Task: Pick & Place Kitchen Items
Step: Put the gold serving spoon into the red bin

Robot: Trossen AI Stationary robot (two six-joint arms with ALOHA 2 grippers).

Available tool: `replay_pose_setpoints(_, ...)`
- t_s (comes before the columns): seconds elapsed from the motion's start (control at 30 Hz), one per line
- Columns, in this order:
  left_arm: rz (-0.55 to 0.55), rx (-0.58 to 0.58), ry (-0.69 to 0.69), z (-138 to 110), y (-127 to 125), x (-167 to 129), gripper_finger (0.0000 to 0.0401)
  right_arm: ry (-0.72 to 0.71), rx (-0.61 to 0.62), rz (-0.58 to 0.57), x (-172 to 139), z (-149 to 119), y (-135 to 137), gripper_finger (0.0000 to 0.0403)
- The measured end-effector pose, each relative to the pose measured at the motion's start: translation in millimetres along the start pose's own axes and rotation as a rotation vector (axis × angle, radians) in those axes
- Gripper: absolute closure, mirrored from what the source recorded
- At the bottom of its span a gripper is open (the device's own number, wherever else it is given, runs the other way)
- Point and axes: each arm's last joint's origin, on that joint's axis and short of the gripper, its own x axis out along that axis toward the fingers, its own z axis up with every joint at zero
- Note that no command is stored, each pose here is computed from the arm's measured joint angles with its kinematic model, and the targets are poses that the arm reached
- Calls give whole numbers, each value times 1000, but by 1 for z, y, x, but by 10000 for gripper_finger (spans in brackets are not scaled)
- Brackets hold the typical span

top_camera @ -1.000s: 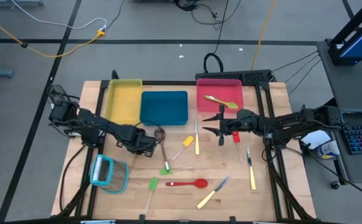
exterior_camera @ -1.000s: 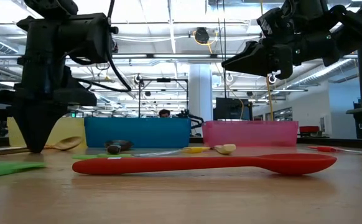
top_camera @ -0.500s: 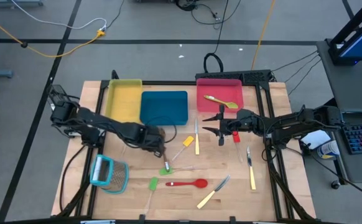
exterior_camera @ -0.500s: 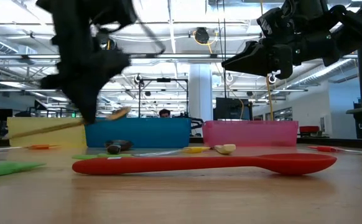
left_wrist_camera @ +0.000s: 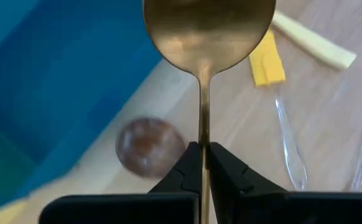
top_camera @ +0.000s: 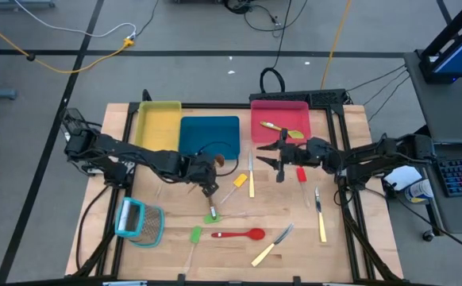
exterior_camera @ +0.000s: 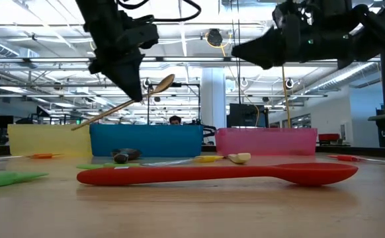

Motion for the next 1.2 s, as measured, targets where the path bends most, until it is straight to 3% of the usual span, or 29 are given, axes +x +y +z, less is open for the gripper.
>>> replay_pose_setpoints(0.37, -31, 155, -136, 28, 11, 8, 393, 16, 186, 3, 53, -12, 2, 266)
replay_pose_setpoints(0.67, 130, 254, -233, 33, 14, 7, 393, -5, 296, -140, 87, -11, 0, 266)
replay_pose_setpoints(1.07, 221, 282, -290, 33, 13, 4, 391, 13, 261, -310, 107, -21, -5, 268)
replay_pose_setpoints(1.2, 230, 300, -303, 32, 10, 3, 393, 7, 226, -321, 107, -20, -6, 293)
